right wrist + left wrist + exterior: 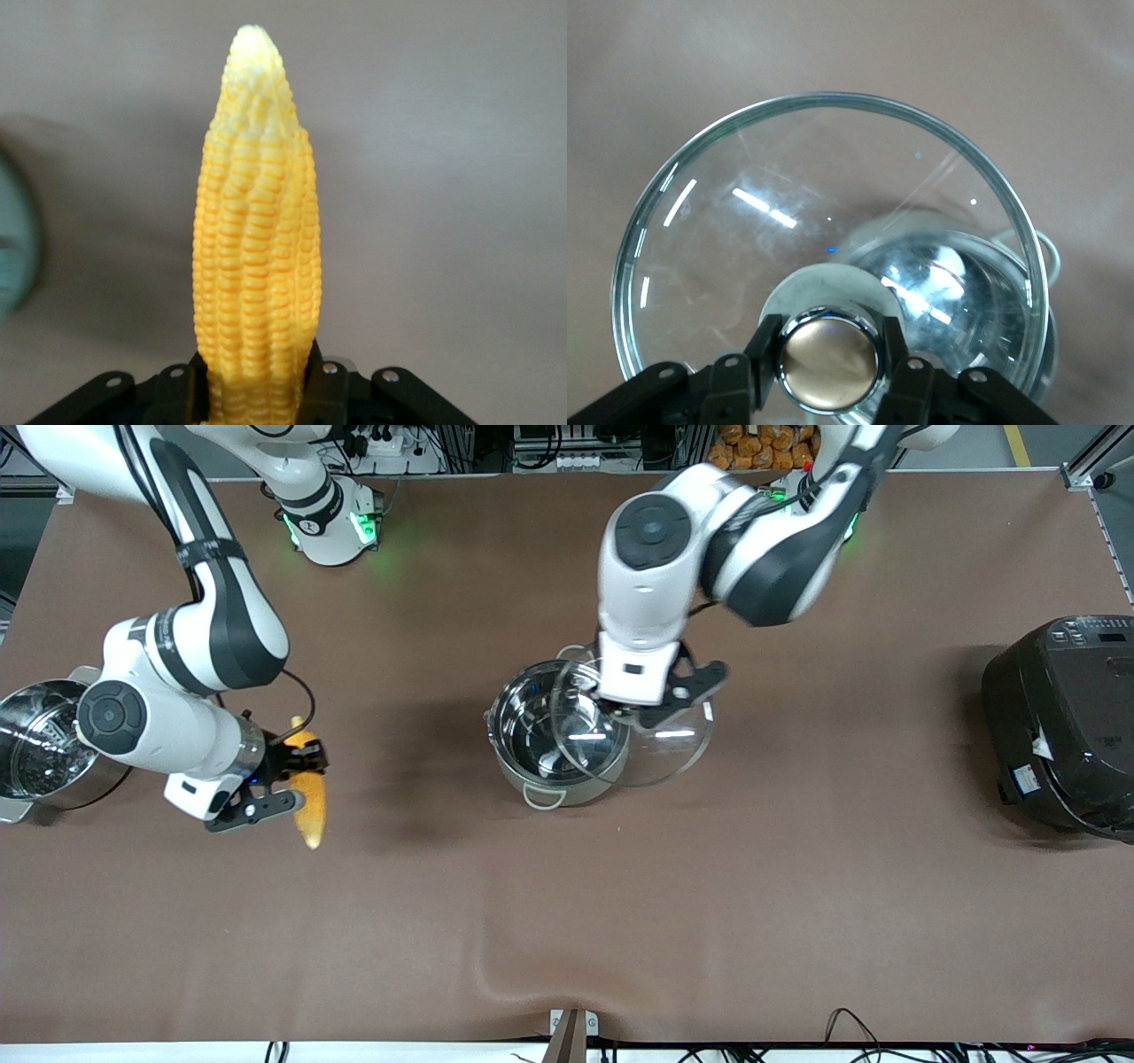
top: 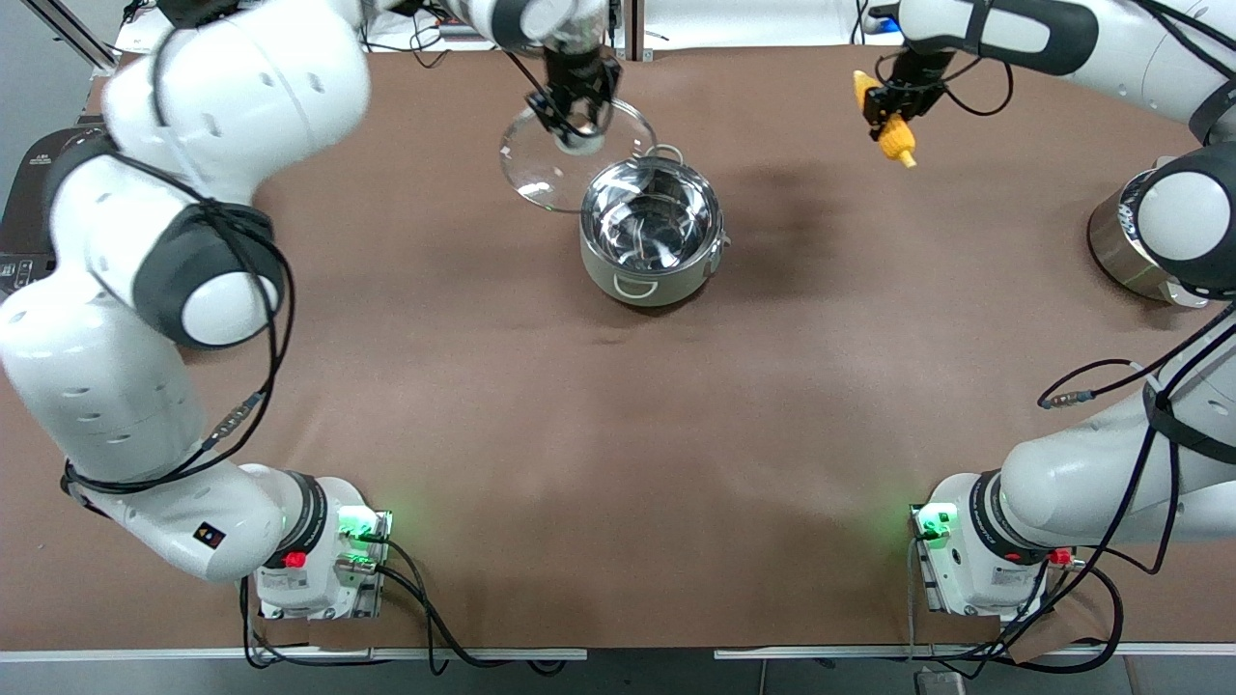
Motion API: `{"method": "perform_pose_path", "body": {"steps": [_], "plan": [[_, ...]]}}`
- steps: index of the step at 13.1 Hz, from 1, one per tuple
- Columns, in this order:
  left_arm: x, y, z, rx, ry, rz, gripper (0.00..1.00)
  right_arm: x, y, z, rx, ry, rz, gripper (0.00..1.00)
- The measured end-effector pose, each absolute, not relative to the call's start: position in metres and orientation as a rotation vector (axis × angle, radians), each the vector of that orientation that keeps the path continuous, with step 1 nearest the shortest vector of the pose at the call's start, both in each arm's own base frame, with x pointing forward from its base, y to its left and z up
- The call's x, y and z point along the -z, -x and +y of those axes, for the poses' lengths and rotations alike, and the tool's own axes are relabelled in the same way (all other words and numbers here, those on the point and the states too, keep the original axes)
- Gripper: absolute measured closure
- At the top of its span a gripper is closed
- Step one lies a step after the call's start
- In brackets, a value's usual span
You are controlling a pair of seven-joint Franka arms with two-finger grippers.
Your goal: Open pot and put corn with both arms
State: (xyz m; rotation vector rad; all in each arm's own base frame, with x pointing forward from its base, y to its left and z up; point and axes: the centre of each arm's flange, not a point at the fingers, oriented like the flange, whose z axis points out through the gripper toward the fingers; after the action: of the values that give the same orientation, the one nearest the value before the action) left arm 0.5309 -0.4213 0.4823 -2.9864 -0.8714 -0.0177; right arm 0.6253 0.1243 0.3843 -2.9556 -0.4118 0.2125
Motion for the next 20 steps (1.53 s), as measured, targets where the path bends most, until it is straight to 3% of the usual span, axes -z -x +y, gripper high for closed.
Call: {"method": "perform_pose_path", "body": {"steps": [5, 12, 15, 20], "plan": [[-0.461, -0.574, -0.293, -0.115, 2.941, -0.879, 0.50, -0.438, -0.601, 0.244, -0.202, 2.844, -0.664, 0.63], [-0.332, -0.584, -0.155, -0.080, 2.997, -0.878, 0.50, -0.368, -0.518, 0.474, -0.133, 2.985, -1.273, 0.63], [-0.284, -0.567, -0.113, -0.041, 3.021, -0.885, 0.50, -0.339, -0.515, 0.500, -0.096, 2.984, -1.354, 0.63], [-0.243, -0.553, -0.112, -0.049, 3.035, -0.881, 0.50, -0.331, -0.509, 0.516, -0.018, 2.965, -1.443, 0.63]]}}
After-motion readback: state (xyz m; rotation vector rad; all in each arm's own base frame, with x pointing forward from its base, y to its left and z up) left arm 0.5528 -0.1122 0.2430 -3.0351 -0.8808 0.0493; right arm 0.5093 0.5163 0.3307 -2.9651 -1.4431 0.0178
